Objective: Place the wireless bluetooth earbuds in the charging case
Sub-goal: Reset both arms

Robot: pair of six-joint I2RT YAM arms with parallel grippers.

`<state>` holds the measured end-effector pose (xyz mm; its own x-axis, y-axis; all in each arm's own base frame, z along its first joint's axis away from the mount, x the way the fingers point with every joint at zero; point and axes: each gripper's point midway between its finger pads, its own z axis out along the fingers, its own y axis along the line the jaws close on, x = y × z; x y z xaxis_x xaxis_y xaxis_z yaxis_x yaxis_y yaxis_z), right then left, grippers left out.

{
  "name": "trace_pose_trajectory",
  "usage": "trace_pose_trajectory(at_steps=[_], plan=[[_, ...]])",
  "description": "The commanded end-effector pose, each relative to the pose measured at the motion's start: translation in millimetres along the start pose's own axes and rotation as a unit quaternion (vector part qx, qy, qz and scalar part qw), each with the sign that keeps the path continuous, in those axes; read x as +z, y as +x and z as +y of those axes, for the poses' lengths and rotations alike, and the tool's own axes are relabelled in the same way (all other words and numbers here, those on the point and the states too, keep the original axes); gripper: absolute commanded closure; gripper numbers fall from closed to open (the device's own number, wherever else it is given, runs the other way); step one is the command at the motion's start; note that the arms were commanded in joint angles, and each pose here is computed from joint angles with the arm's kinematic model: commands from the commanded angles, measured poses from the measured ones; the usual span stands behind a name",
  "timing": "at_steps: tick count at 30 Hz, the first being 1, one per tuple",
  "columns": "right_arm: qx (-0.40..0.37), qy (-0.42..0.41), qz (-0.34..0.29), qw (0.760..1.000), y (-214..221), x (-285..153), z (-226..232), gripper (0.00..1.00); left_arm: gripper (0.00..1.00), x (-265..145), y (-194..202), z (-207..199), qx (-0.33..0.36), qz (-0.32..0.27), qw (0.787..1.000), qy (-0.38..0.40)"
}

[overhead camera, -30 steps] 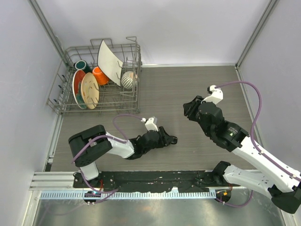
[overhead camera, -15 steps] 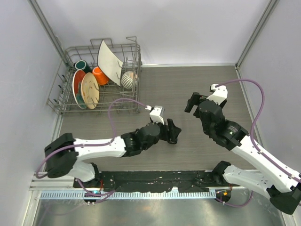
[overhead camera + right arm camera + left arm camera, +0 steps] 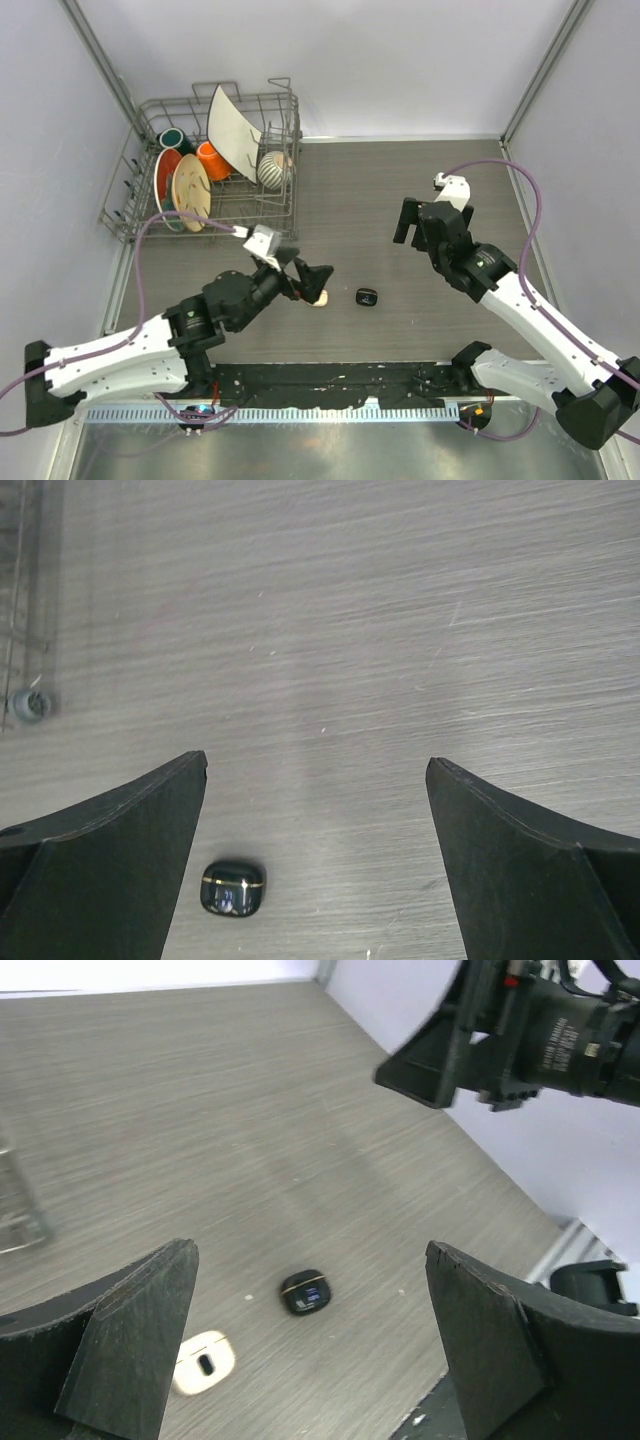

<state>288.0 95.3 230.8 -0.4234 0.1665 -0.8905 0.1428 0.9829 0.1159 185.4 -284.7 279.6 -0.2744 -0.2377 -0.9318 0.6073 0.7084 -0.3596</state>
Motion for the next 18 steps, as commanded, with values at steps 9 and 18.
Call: trace_pose_trajectory(at_steps=[9,18], plan=[[0.121,-0.009,0.095,0.988,21.2,43.5,-51.4,0.04,0.00,-93.6,-23.7,166.3,-0.007,-0.056,0.969,-0.240],[0.101,0.029,0.048,0.993,8.9,45.7,-73.6,0.04,0.00,-74.6,-11.6,219.1,-0.069,-0.024,0.950,-0.302]])
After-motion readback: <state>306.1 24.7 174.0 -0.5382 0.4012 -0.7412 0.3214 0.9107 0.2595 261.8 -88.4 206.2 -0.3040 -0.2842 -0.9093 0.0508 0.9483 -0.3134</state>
